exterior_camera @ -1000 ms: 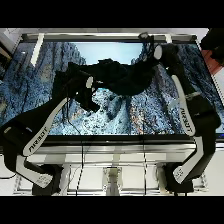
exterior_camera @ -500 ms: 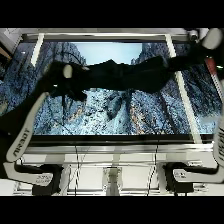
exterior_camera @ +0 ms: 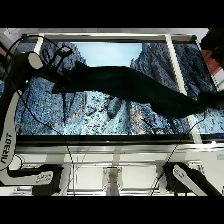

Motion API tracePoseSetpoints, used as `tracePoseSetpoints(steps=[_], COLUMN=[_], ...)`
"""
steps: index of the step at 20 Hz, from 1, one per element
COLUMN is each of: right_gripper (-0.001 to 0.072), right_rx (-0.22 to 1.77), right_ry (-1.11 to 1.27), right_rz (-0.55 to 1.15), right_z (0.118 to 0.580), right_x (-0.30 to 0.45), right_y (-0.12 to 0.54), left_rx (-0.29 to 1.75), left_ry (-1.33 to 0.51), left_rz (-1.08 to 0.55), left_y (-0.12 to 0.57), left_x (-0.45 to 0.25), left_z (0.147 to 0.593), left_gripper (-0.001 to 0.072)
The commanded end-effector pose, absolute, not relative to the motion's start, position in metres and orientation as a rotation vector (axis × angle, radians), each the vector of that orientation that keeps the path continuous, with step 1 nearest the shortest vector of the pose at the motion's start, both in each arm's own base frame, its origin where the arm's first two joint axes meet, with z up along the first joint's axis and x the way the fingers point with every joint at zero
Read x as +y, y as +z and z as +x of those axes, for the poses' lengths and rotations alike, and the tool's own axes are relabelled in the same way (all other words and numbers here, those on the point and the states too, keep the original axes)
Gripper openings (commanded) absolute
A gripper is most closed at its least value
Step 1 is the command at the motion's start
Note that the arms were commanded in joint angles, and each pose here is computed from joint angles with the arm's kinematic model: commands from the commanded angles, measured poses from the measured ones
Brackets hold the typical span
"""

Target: Fold the clothes and pants, and hang the long-sleeved shirts on hangers.

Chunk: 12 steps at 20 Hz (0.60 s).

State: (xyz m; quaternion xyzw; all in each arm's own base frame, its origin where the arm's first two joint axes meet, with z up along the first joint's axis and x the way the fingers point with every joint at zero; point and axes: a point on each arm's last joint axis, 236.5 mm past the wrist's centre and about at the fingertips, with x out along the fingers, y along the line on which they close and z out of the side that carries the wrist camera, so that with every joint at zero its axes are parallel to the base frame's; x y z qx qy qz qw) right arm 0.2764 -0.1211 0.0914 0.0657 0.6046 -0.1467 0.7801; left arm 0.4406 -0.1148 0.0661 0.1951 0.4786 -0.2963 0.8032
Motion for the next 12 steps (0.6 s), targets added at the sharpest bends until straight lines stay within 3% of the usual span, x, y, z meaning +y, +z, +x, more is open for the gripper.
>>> tracePoseSetpoints(steps=[1,5,8,9,10,12], right_gripper=[0.0022,0.0022,0.0022,0.0022,0.0022,0.0022], right_rx=[1.377,1.422,1.424,1.421,1.416,1.392], right_ry=[-0.452,-0.531,-0.551,-0.552,-0.552,-0.543], right_rz=[0.218,0.295,0.31,0.307,0.303,0.312], right_z=[0.233,0.199,0.189,0.189,0.19,0.196], right_x=[-0.159,-0.184,-0.194,-0.196,-0.197,-0.196], right_y=[0.048,0.017,0.014,0.014,0.014,0.014], left_rx=[0.883,0.919,1.006,1.04,1.07,1.142], left_ry=[-0.694,-0.718,-0.706,-0.685,-0.653,-0.579], left_rz=[0.362,0.29,0.331,0.397,0.481,0.674], left_y=[0.077,0.047,0.008,-0.006,-0.015,-0.024], left_x=[-0.139,-0.15,-0.14,-0.127,-0.11,-0.068], left_z=[0.465,0.474,0.477,0.477,0.478,0.475], left_gripper=[0.0415,0.0415,0.0419,0.0435,0.0518,0.0542])
